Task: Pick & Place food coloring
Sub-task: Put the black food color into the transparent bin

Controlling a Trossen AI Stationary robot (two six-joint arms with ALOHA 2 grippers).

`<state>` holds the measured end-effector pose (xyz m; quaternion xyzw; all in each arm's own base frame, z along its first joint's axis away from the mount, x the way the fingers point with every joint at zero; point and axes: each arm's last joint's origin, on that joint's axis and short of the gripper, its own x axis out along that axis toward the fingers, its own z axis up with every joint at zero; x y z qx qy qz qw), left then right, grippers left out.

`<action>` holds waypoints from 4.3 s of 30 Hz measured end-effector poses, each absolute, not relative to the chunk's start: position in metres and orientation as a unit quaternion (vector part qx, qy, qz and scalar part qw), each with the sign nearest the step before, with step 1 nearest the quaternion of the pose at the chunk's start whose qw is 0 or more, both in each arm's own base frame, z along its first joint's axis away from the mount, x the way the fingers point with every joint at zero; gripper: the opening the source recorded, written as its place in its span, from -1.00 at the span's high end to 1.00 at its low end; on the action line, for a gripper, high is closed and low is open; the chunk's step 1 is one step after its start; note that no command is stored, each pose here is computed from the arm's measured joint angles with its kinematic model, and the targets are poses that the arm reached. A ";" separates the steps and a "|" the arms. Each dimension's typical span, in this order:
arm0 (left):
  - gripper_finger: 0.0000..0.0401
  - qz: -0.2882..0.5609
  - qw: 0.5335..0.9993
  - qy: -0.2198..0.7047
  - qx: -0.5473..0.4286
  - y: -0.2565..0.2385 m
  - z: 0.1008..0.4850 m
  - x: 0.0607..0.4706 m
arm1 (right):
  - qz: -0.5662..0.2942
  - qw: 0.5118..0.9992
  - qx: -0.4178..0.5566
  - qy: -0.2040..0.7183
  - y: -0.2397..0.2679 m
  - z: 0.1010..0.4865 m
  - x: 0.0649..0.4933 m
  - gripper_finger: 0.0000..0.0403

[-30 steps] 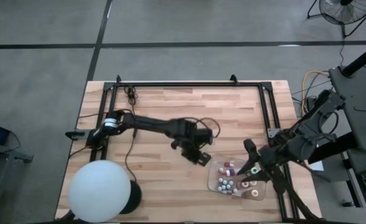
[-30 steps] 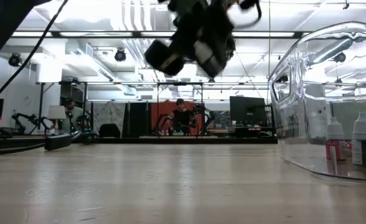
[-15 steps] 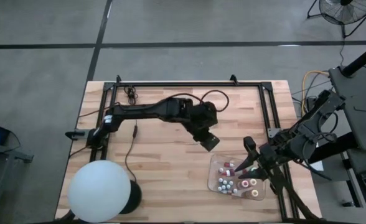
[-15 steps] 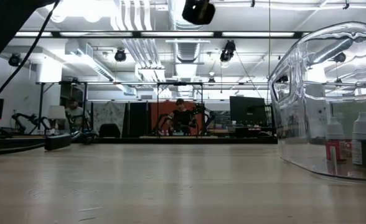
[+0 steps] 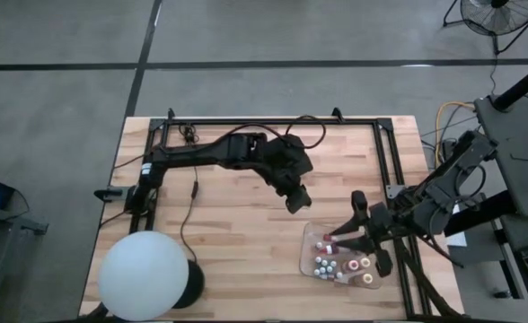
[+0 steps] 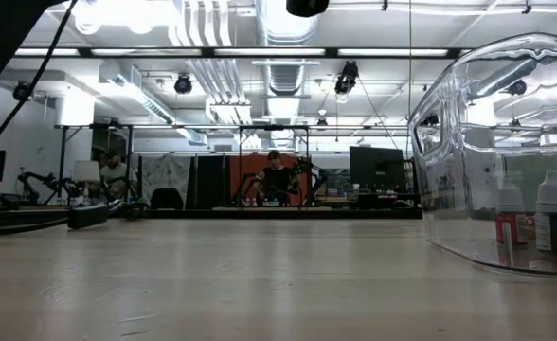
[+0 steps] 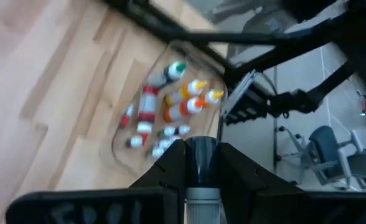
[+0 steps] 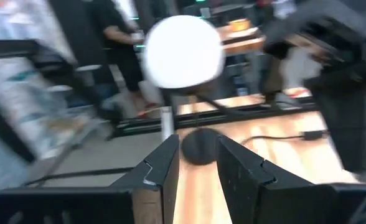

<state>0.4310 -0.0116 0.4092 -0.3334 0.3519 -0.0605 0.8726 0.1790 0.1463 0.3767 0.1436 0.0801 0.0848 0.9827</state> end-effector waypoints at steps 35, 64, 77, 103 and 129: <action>0.78 -0.169 0.958 -0.134 -0.190 0.001 0.527 0.411 | -0.157 0.981 -0.034 -0.112 0.103 0.396 0.220 0.10; 0.78 -0.207 0.937 -0.263 -0.103 0.003 0.542 0.402 | -0.136 0.977 -0.035 -0.158 0.072 0.468 0.250 0.25; 0.78 -0.205 0.948 -0.221 -0.104 0.013 0.547 0.388 | -0.118 0.982 -0.011 -0.146 0.075 0.500 0.243 0.33; 0.78 -0.251 0.944 -0.205 -0.067 0.011 0.539 0.392 | -0.138 0.980 -0.004 -0.143 0.074 0.501 0.243 0.33; 0.78 -0.203 0.960 -0.189 -0.043 0.013 0.533 0.396 | -0.198 0.971 0.013 -0.137 0.071 0.500 0.242 0.50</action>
